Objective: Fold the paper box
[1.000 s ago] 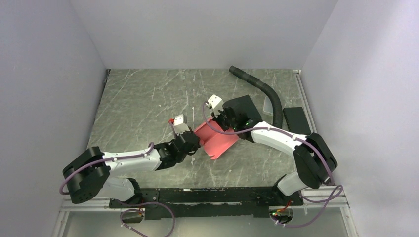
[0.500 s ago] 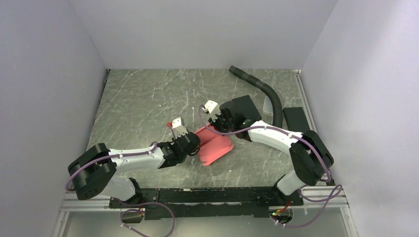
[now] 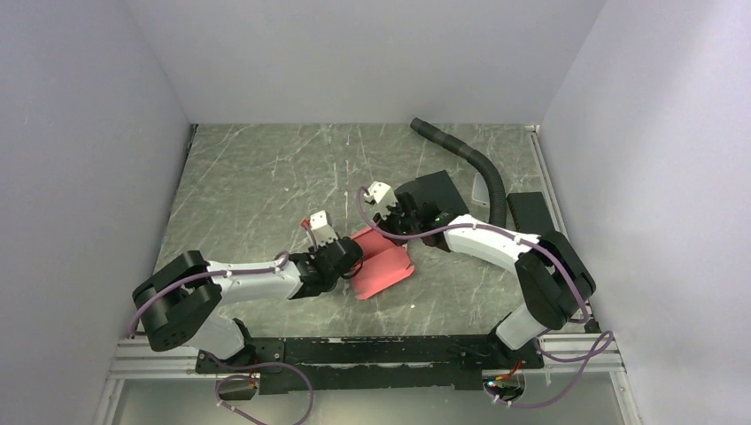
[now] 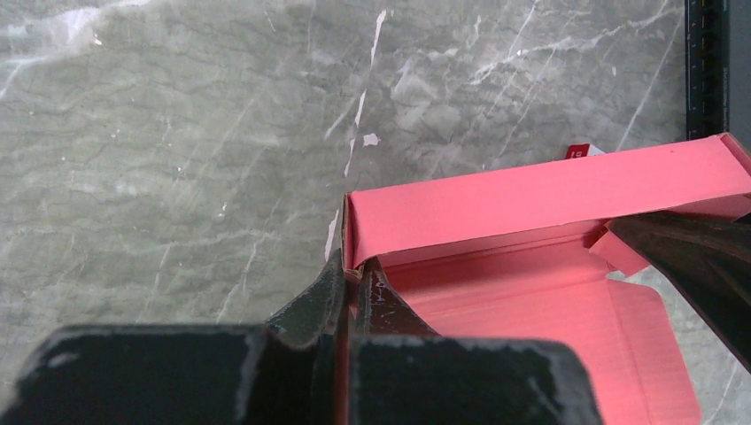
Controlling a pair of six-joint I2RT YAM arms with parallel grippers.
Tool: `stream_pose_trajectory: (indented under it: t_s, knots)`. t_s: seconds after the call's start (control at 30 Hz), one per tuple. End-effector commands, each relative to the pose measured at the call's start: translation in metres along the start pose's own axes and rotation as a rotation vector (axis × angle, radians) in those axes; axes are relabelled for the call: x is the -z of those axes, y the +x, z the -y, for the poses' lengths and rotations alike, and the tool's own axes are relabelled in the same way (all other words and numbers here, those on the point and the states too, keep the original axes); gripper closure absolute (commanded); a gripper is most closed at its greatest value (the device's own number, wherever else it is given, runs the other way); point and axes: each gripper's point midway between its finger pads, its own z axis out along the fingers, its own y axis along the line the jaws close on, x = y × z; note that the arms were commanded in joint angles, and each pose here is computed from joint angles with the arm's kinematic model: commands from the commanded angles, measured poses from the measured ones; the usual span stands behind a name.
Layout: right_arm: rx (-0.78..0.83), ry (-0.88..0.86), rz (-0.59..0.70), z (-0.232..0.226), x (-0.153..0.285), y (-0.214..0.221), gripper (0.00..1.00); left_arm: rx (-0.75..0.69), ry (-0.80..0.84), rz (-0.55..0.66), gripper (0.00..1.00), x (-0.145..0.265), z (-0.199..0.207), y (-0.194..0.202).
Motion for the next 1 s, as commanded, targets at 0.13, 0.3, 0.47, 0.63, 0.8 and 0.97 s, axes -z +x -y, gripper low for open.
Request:
stream_pose_trajectory:
  t_s: [0.13,0.3,0.47,0.63,0.8,0.97]
  knots:
    - [-0.085,0.004,0.085,0.004,-0.005,-0.006,0.74,-0.055,-0.098,0.110,1.00,-0.006,-0.013,-0.016]
    - [-0.106,-0.015,0.112,0.003,-0.007,-0.003,0.72,-0.095,-0.141,0.152,1.00,-0.003,-0.018,-0.021]
    - [-0.101,-0.006,0.168,0.003,-0.003,-0.005,0.70,-0.119,-0.176,0.177,1.00,-0.003,-0.022,-0.021]
    - [-0.080,0.004,0.227,0.004,-0.001,-0.011,0.69,-0.137,-0.176,0.175,1.00,-0.007,-0.022,-0.016]
    - [-0.084,0.000,0.304,0.013,-0.001,-0.023,0.67,-0.156,-0.162,0.168,1.00,-0.009,-0.018,-0.013]
    - [-0.079,-0.085,0.353,0.014,-0.002,-0.034,0.70,-0.171,-0.167,0.171,1.00,-0.007,-0.019,-0.015]
